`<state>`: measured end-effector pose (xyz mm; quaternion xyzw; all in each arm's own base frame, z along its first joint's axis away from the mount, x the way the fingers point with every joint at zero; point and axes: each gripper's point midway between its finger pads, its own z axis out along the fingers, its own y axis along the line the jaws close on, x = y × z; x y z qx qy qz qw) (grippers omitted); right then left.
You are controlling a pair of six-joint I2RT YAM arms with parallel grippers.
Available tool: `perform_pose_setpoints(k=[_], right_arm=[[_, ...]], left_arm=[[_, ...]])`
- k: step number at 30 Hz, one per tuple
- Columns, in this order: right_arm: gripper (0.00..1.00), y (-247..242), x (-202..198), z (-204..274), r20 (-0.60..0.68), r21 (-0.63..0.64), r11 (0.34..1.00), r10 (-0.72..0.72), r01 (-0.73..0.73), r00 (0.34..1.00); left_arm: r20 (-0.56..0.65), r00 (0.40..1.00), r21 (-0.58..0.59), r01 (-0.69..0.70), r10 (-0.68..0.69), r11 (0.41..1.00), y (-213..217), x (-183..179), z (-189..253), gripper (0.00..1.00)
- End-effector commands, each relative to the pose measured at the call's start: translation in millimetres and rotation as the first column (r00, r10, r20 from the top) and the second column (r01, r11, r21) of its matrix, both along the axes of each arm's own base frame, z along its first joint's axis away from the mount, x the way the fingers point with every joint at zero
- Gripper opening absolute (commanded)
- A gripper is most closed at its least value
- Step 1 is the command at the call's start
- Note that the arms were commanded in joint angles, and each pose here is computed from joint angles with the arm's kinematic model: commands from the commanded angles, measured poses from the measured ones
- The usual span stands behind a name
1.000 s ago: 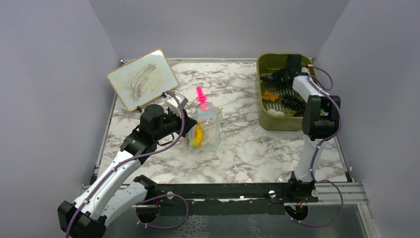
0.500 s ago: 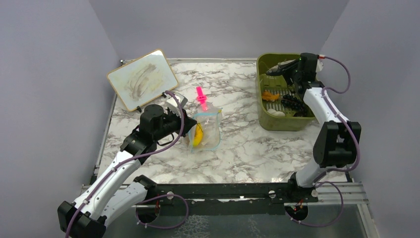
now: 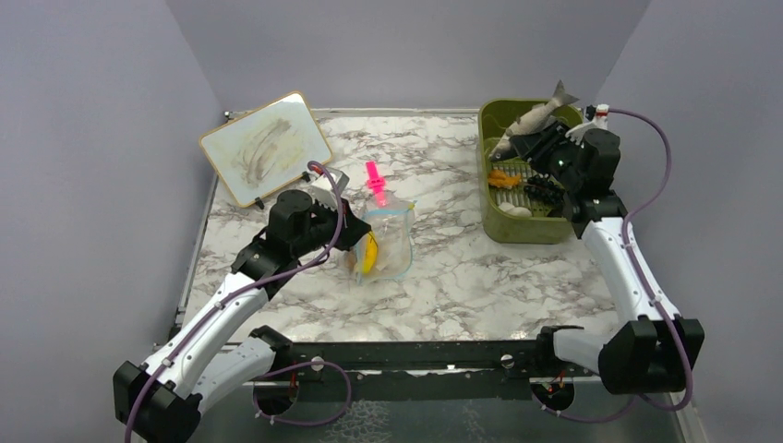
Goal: Place the food in the zip-top bag and seal the zipper
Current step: Place the fake fish in the zipper food storage bag.
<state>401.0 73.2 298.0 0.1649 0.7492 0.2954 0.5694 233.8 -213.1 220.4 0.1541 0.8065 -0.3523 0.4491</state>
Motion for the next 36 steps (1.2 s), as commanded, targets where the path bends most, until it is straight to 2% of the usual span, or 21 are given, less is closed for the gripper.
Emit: perform_pose_setpoints(k=[1, 4, 8, 15, 20, 24, 28, 32, 36], right_arm=[[0.18, 59.5, -37.6, 12.4, 0.106, -0.099, 0.959, 0.274, -0.264, 0.956], [0.19, 88.0, -65.4, 22.9, 0.179, -0.124, 0.922, 0.383, -0.366, 0.906], [0.19, 122.8, -106.6, 39.3, 0.308, -0.171, 0.845, 0.534, -0.506, 0.787], [0.21, 152.7, -152.2, 53.2, 0.447, -0.301, 0.749, 0.658, -0.59, 0.606], [0.24, 171.5, -175.3, 58.4, 0.528, -0.376, 0.702, 0.699, -0.605, 0.483], [0.25, 190.7, -186.2, 60.6, 0.535, -0.43, 0.655, 0.739, -0.621, 0.409], [0.25, 211.9, -201.3, 66.3, 0.571, -0.482, 0.614, 0.761, -0.624, 0.307], [0.24, 230.5, -203.6, 54.4, 0.586, -0.545, 0.598, 0.773, -0.587, 0.243], [0.23, 242.5, -208.0, 39.7, 0.575, -0.632, 0.534, 0.809, -0.561, 0.123]], left_arm=[[0.038, 0.999, -0.067, -0.014, 0.017, 0.998, -6.7, 8.6, 32.2, 0.0], [0.045, 0.998, -0.056, -0.03, 0.033, 0.998, -6.1, 14.5, 35.7, 0.0], [0.026, 0.999, -0.057, -0.038, 0.04, 0.998, -8.5, 19.1, 39.8, 0.0], [-0.015, 0.999, -0.09, -0.043, 0.042, 0.995, -13.9, 20.4, 46.1, 0.0], [-0.025, 0.999, -0.089, -0.047, 0.045, 0.995, -13.5, 19.6, 45.1, 0.0], [-0.035, 0.999, -0.095, -0.034, 0.031, 0.995, -15.6, 17.4, 45.5, 0.0], [-0.04, 0.999, -0.104, -0.015, 0.011, 0.994, -18.3, 15.1, 48.4, 0.0], [-0.04, 0.999, -0.118, 0.013, -0.018, 0.993, -21.1, 9.8, 53.5, 0.0], [-0.043, 0.997, -0.133, 0.056, -0.062, 0.99, -24.4, 1.3, 60.8, 0.0]])
